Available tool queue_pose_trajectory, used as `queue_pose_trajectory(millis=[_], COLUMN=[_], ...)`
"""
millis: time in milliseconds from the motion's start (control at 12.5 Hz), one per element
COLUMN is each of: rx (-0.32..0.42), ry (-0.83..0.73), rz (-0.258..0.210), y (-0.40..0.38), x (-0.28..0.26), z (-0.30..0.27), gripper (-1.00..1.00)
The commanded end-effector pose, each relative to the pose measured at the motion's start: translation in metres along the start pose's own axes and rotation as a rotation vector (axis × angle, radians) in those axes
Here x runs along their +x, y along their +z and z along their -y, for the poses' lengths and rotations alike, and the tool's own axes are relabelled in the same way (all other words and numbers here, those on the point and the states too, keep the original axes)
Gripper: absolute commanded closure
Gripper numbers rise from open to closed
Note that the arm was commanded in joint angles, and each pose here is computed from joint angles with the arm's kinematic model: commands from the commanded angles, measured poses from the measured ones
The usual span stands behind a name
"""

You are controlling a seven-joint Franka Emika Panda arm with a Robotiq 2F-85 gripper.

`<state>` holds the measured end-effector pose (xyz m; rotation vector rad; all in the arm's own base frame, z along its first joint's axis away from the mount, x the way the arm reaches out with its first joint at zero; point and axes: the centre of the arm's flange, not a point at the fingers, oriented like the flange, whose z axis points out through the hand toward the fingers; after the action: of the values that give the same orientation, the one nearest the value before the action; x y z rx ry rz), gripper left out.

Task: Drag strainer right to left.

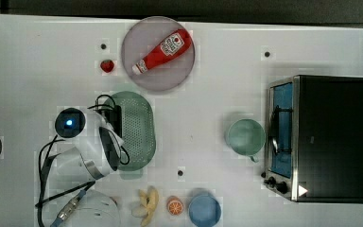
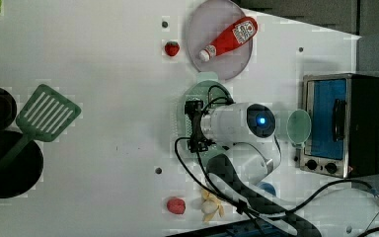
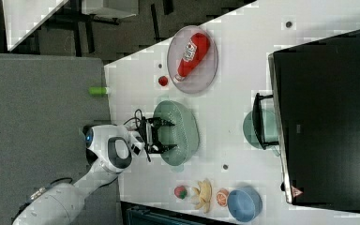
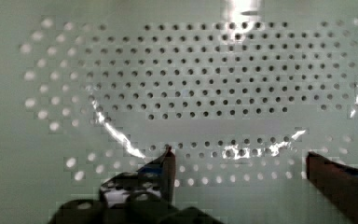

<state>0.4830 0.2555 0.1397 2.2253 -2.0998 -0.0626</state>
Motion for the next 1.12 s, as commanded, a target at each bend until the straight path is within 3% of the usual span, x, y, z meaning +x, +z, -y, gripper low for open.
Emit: queue_pose_trajectory(millis=[80, 400, 1120], rx=[0.02, 0.018, 0.03], ry=[0.003, 0.036, 0.077], rz=[0.036, 0.076, 0.111], y=[-0.014, -0.018, -0.019], x=[-0.046, -0.082, -0.146], z=[-0.003, 0.0, -0.004], gripper=[-1.0, -1.0, -1.0])
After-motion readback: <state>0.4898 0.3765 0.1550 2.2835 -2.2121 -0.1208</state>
